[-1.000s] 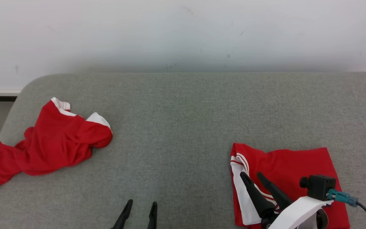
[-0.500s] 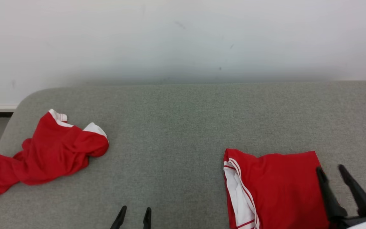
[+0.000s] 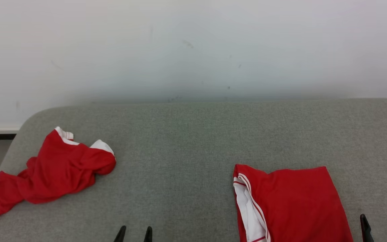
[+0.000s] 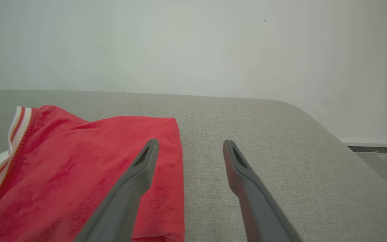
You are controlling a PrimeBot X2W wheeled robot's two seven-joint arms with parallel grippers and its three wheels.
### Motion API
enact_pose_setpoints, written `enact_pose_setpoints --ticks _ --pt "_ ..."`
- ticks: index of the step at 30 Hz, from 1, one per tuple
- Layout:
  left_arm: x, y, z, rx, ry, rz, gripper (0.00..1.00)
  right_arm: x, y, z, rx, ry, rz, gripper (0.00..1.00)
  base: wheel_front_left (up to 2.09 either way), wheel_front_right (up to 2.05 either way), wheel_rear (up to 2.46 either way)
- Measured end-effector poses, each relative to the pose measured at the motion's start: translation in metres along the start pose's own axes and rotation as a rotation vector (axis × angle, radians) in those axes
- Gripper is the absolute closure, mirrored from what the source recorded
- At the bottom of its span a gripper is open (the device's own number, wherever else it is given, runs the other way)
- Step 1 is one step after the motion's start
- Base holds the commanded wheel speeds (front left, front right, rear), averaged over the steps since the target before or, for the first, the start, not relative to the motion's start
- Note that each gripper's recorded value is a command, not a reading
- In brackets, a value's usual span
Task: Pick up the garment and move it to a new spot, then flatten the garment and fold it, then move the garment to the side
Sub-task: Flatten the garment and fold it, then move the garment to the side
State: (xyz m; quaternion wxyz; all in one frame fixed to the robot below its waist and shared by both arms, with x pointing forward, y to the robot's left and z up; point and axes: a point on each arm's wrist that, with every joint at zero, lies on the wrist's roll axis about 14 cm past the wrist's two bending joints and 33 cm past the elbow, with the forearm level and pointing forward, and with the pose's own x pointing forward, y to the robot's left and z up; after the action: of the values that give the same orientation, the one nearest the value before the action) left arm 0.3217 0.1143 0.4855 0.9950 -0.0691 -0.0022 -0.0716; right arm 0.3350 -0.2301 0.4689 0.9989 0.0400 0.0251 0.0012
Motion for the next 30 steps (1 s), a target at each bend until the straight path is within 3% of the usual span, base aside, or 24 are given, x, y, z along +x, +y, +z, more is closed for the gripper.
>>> enact_pose_setpoints --ticks 14,30 --pt "-0.014 0.008 0.011 0.015 -0.038 0.04 0.0 -0.013 -0.021 0.002 -0.001 -0.012 -0.051 0.0 0.0 0.0 0.0" --pt "-0.016 0.007 0.01 0.018 -0.037 0.043 0.0 -0.019 -0.013 0.0 -0.015 -0.009 -0.029 0.0 0.0 0.0 0.0"
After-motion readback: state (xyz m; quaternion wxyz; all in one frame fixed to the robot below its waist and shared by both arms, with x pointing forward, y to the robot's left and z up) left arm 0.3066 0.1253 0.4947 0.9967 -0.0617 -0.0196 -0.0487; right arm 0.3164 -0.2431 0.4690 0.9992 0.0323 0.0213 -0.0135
